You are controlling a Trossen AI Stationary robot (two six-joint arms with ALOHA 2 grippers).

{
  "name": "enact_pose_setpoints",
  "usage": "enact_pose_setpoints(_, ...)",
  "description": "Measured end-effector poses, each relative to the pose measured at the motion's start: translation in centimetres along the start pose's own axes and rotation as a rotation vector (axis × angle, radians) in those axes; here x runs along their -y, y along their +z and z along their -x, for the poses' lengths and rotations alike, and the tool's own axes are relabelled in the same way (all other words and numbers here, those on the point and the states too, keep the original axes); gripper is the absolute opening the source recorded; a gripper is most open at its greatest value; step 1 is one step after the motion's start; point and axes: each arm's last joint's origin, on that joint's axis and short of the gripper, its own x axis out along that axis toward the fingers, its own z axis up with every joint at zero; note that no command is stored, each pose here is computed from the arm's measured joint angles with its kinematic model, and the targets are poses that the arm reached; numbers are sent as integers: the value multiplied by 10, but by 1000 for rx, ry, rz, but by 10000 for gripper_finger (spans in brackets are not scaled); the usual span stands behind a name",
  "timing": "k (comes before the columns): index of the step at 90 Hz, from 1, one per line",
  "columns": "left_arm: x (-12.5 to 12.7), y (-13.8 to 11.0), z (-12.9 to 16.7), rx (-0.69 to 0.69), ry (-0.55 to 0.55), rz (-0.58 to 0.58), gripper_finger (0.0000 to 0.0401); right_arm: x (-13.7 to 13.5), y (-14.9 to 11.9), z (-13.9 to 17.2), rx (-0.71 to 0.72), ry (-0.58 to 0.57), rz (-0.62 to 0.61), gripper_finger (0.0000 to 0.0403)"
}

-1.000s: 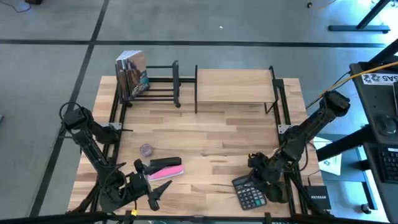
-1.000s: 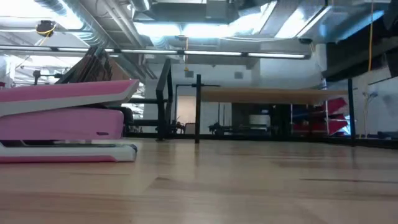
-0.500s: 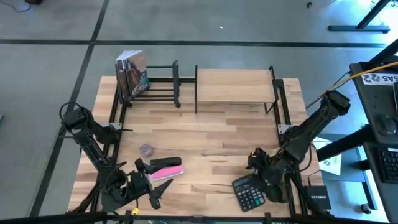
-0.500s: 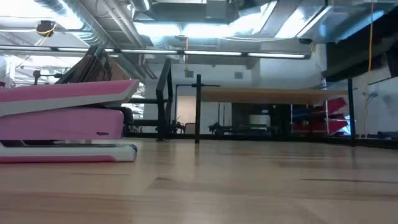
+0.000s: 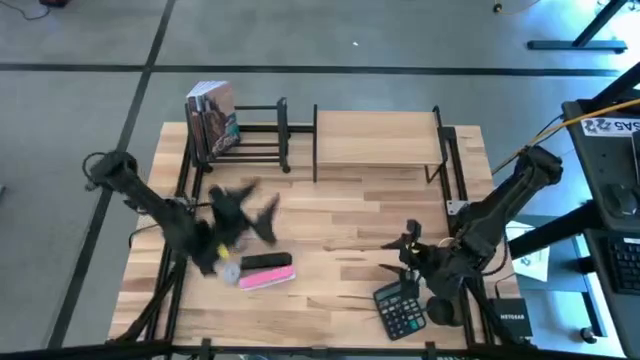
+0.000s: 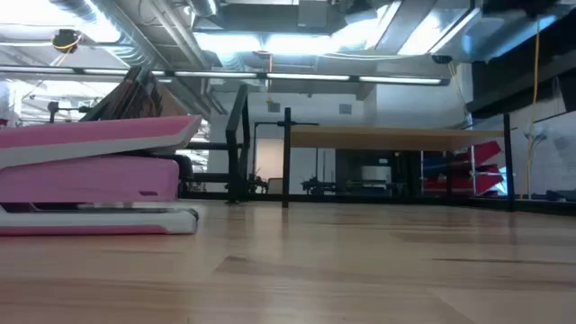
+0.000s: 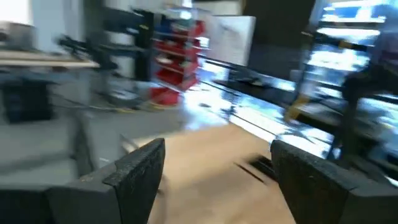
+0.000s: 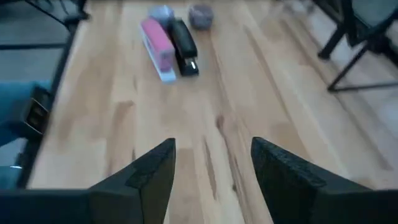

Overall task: Stock shelves
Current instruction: Remove the brown book from the book holder

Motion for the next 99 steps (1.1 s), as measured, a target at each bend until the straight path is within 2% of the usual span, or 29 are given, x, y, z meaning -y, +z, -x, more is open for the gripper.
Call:
enact_pose_setpoints(18,-50,57,-37,20,180,-86,268,-1,-26,-27,54,-14,-87,195)
enact_pose_setpoints(30,-63,79,-55,27,281,-122,242,7,-28,-41,64,-49,-126,195)
enact_pose_setpoints(41,-64,85,-63,29,325,-146,223,16,-25,-49,45,-72,-147,195)
enact_pose_setpoints(54,-48,65,-69,26,325,-160,203,22,-21,-55,28,-75,-152,195)
enact_pose_setpoints(76,-17,-4,-92,22,355,-204,186,23,-20,-56,26,-76,-159,195)
enact_pose_setpoints(85,-15,-20,-102,23,382,-203,184,23,-20,-56,17,-63,-163,195)
enact_pose_setpoints(99,-25,-35,-113,25,431,-207,184,23,-20,-56,18,-61,-165,195)
